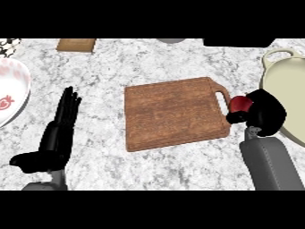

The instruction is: Pick the pear from the cutting board and place it in the pot

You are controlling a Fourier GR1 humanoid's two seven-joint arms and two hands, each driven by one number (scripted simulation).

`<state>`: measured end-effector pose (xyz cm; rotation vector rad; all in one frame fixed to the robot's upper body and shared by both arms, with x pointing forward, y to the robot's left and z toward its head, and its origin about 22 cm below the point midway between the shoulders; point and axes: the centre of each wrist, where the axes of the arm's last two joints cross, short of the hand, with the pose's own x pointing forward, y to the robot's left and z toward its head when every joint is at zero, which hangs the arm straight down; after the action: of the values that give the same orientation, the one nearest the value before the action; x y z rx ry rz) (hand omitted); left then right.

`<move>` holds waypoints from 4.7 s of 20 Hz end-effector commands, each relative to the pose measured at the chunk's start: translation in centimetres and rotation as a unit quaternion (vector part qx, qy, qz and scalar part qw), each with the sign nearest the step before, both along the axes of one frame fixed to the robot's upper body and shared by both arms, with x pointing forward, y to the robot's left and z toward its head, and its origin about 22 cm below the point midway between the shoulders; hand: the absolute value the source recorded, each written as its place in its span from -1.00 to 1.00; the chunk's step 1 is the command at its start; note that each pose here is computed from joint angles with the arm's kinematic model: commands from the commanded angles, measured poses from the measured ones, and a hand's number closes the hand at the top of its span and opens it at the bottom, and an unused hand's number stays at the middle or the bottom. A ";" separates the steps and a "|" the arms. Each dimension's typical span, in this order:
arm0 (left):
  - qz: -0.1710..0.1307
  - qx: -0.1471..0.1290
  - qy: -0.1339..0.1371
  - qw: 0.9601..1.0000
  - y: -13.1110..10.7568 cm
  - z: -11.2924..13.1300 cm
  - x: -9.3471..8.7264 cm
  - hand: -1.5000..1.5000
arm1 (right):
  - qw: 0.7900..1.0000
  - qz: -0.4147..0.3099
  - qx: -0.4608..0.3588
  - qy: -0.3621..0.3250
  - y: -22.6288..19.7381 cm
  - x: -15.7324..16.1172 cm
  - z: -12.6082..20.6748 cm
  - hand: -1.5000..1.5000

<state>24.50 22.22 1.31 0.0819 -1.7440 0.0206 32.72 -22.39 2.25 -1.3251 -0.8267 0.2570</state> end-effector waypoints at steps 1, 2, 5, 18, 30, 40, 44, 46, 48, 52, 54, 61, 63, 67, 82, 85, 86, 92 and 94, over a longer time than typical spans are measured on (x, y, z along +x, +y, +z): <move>-0.023 0.002 -0.002 1.000 -1.0 0.0 0.1 0.00 | 0.989 -0.147 -0.011 0.000 -4.7 4.1 4.7 1.00; -0.030 0.003 -0.005 1.000 -0.9 0.4 0.4 0.00 | 0.985 -0.171 -0.020 -0.004 -5.7 5.0 6.1 1.00; -0.056 0.002 -0.014 0.998 -2.2 0.8 0.6 0.00 | 0.973 -0.220 -0.070 -0.031 -7.6 7.0 9.6 1.00; -0.074 0.004 -0.011 0.997 -3.3 1.6 1.8 0.00 | 0.901 -0.397 -0.177 -0.005 -12.5 10.7 17.4 1.00; -0.044 -0.003 -0.001 0.999 -2.6 0.5 1.6 0.00 | 0.868 -0.464 -0.178 0.016 -13.6 11.3 16.6 1.00; -0.015 -0.002 0.013 1.000 -1.4 -0.9 0.8 0.00 | 0.865 -0.478 -0.147 0.026 -15.9 9.8 12.4 1.00; 0.003 0.003 0.012 1.000 -0.9 0.1 1.3 0.00 | 0.878 -0.467 -0.100 0.036 -15.0 9.5 9.5 1.00; -0.008 0.001 0.013 1.000 -1.2 -0.2 0.7 0.00 | 0.878 -0.470 -0.081 0.053 -16.2 8.4 7.6 1.00; -0.004 0.003 0.004 1.000 -0.3 -0.6 0.6 0.00 | 0.879 -0.469 -0.067 0.055 -16.5 8.0 6.6 1.00; -0.003 0.002 0.014 1.000 0.2 -0.2 0.3 0.00 | 0.864 -0.500 -0.001 0.053 -18.3 6.9 6.1 1.00; 0.006 0.001 0.008 1.000 0.0 -0.5 -0.1 0.00 | 0.842 -0.527 0.034 0.109 -18.9 5.5 3.4 1.00; 0.000 -0.003 0.014 1.000 -0.5 -0.5 0.4 0.00 | 0.880 -0.470 0.061 -0.034 -15.6 6.0 1.7 -1.00; 0.000 -0.001 0.018 1.000 0.0 -1.2 0.0 0.00 | 0.872 -0.476 0.029 -0.113 -18.0 4.7 2.6 -1.00; 0.001 0.003 0.014 1.000 -0.4 -1.0 -0.1 0.00 | 0.845 -0.456 -0.027 -0.278 -17.7 4.4 4.0 -1.00; 0.023 -0.010 0.017 1.000 -0.8 -0.7 -0.6 0.00 | 0.766 -0.487 -0.074 -0.414 -14.3 -1.5 -1.6 -1.00; 0.015 -0.002 0.029 0.999 0.2 -0.4 -0.4 0.00 | 0.765 -0.478 -0.074 -0.425 -14.2 -3.1 -1.7 -1.00; 0.021 0.005 0.024 0.999 1.5 -0.7 -1.0 0.00 | 0.768 -0.476 -0.072 -0.422 -14.1 -3.6 -2.3 -1.00; 0.010 0.001 0.027 1.000 -1.3 -0.4 -0.5 0.00 | 0.766 -0.478 -0.078 -0.422 -14.0 -6.5 -1.6 -1.00; 0.013 0.002 0.031 0.999 -1.7 -1.0 -0.3 0.00 | 0.763 -0.483 -0.080 -0.421 -14.2 -8.2 -1.3 -1.00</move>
<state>24.39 22.25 0.45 0.1128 -1.6922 0.0355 26.49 -36.82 0.67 -1.8787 -0.7041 -1.1456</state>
